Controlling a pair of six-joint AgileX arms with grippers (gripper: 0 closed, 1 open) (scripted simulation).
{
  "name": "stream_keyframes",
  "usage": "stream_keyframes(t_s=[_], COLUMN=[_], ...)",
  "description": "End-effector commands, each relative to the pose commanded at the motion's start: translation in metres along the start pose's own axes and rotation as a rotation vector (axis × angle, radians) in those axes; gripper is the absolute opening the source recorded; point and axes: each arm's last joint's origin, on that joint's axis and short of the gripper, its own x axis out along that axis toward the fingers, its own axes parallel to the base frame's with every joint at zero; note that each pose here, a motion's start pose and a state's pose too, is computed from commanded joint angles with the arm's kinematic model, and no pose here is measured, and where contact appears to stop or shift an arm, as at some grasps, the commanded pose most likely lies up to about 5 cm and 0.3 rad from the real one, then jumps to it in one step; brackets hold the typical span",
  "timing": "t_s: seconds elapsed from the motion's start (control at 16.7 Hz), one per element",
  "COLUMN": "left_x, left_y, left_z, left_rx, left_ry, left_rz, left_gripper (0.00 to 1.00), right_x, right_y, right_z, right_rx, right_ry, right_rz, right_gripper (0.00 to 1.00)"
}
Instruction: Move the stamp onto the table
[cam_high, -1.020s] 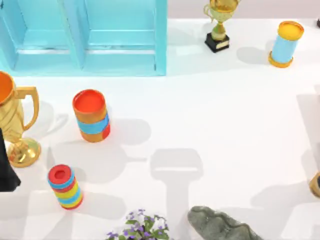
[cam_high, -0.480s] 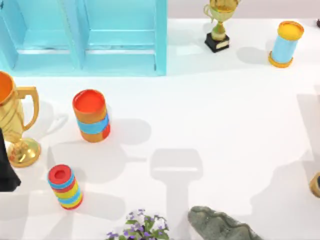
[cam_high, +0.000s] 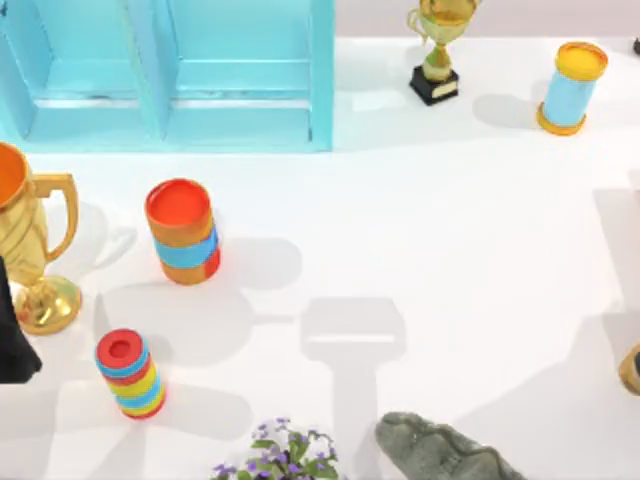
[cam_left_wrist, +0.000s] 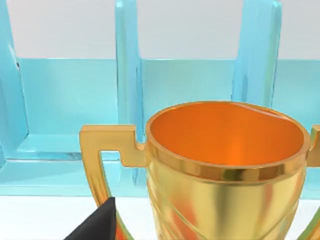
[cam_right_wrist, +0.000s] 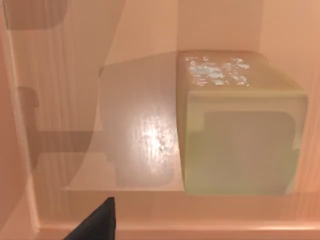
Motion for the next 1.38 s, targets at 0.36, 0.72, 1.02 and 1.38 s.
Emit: stream_keyframes(t_s=[0.36, 0.72, 1.02, 1.38], left_x=[0.000, 0.000, 0.000, 0.000], left_y=[0.000, 0.000, 0.000, 0.000], left_z=[0.000, 0.000, 0.000, 0.000], left_rx=[0.000, 0.000, 0.000, 0.000], left_ry=[0.000, 0.000, 0.000, 0.000], left_rz=[0.000, 0.000, 0.000, 0.000], left_gripper=[1.00, 1.00, 1.00, 1.00], right_x=[0.042, 0.099, 0.100, 0.100], right_y=[-0.003, -0.001, -0.001, -0.001], right_z=[0.003, 0.000, 0.000, 0.000], right_rx=[0.004, 0.004, 0.004, 0.004], right_ry=[0.004, 0.001, 0.003, 0.003], right_rz=[0.002, 0.001, 0.002, 0.002], right_gripper=[1.00, 1.00, 0.92, 0.47])
